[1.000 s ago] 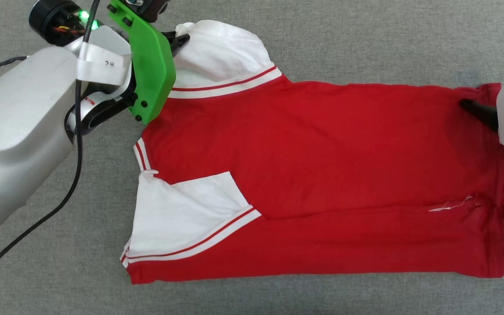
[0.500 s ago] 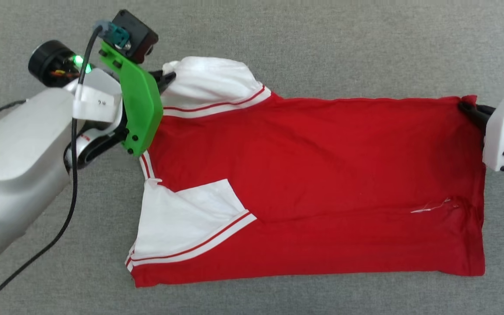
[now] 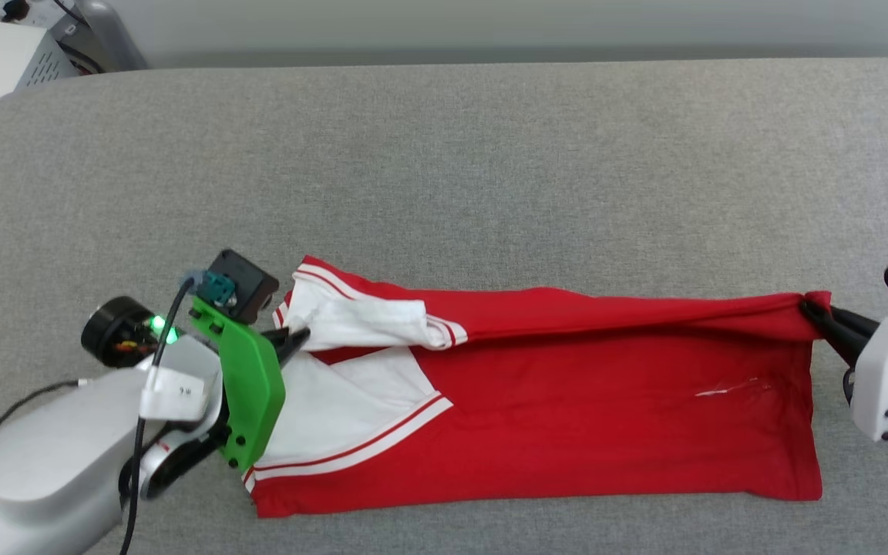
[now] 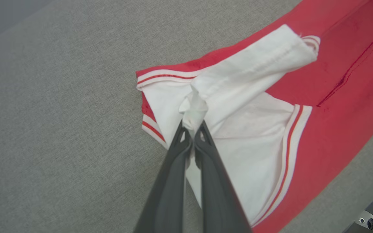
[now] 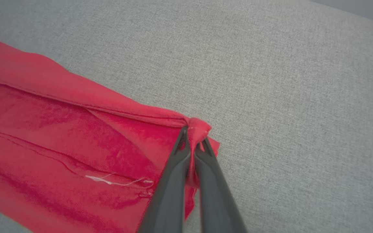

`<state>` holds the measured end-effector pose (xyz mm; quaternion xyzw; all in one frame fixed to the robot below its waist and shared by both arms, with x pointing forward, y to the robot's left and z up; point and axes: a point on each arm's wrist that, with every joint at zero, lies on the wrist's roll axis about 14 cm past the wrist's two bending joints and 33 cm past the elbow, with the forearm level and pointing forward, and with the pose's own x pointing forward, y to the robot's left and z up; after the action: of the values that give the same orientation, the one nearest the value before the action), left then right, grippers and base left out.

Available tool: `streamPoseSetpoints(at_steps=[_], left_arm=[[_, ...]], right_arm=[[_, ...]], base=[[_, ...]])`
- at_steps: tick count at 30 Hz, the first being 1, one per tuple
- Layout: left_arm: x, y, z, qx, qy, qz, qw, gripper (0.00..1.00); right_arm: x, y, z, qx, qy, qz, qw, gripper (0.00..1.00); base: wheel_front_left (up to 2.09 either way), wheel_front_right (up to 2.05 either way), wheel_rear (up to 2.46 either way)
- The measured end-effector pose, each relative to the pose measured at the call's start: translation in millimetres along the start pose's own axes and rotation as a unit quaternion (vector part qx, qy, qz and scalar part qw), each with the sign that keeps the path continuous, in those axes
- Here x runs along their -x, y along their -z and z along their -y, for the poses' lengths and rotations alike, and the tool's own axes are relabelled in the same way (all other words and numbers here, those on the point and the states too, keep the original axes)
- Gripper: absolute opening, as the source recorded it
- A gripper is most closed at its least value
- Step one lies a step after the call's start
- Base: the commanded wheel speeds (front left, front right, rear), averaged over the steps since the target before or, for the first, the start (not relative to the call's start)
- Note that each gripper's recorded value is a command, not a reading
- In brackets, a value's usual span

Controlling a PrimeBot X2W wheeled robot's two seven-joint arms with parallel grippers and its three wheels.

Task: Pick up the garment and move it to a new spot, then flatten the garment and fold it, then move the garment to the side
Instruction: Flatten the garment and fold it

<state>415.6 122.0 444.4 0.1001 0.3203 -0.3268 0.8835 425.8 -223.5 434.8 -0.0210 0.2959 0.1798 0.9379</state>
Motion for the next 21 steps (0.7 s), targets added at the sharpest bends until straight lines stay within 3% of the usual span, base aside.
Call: streamPoseSetpoints(at_steps=[8,19,20,21], left_arm=[[18.0,39.3,24.8,0.041,0.001,-0.018,0.999,0.0],[2.9,86.4,31.6,0.102,-0.002,-0.063,0.993,0.0],[-0.3,84.9,27.0,0.108,-0.013,-0.048,0.993,1.0],[-0.2,81.8,25.1,0.111,-0.02,-0.036,0.993,1.0]], right_arm=[[22.8,30.9,-14.5,-0.024,-0.009,-0.004,1.0,0.0],[16.9,90.6,-29.0,-0.075,-0.01,-0.076,0.994,0.0],[14.0,87.0,-29.8,-0.085,-0.009,-0.067,0.994,1.0],[13.8,83.5,-31.1,-0.089,-0.01,-0.06,0.994,1.0]], base=[[0.0,0.0,0.0],[0.0,0.0,0.0],[0.0,0.0,0.0],[0.0,0.0,0.0]])
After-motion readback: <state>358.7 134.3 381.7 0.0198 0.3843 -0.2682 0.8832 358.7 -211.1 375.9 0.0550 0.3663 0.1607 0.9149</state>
